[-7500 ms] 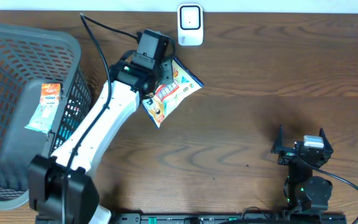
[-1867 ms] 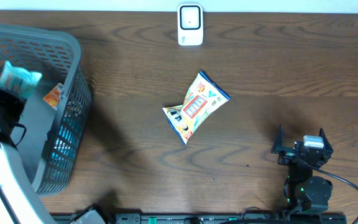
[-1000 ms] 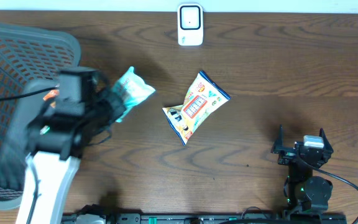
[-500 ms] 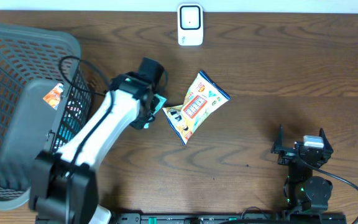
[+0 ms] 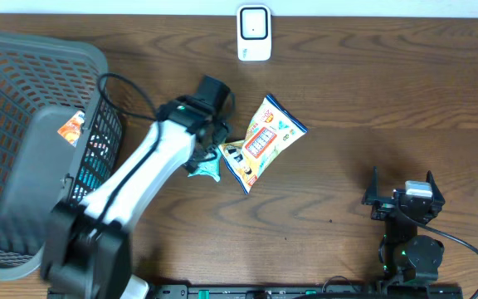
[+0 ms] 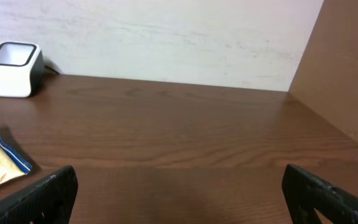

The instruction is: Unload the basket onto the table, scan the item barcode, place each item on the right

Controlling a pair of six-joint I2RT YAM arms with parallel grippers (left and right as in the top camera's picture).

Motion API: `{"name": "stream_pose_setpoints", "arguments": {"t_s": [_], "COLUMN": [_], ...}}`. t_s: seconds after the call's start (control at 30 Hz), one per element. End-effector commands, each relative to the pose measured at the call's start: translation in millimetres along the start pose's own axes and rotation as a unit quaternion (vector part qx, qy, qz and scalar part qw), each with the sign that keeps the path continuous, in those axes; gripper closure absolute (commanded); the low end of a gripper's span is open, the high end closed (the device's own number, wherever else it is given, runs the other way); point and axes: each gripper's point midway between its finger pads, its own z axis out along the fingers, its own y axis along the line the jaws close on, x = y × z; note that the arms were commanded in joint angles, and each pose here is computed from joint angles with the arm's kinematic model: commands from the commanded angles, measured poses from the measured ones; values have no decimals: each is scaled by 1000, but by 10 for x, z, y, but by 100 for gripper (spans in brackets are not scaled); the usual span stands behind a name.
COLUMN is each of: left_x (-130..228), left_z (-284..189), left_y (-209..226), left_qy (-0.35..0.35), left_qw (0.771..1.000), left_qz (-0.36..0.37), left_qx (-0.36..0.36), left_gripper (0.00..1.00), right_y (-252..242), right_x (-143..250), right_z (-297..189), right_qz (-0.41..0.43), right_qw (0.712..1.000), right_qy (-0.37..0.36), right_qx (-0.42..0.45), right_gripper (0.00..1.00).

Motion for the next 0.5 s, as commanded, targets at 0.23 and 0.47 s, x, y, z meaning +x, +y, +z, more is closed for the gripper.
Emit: {"name": "stream_pose_setpoints", "arguments": {"t_s": [0.23, 0.47], "left_x": [-1353, -1948], "left_z": [-2143, -2512], "left_y": [112, 1438], "left_qy": [-301, -367], "left_qw": [932, 929], "left_qz": [170, 28], "left_qx": [112, -27], "left_gripper": [3, 2], "right_y": [8, 9], "right_x": [2, 2], "right_z": [-2, -2], "right_qz": [-3, -3], "right_qw": [1000, 1000], "right_qy": [-1, -1], "right_qx": [-2, -3], "right_gripper": [1, 1]}}
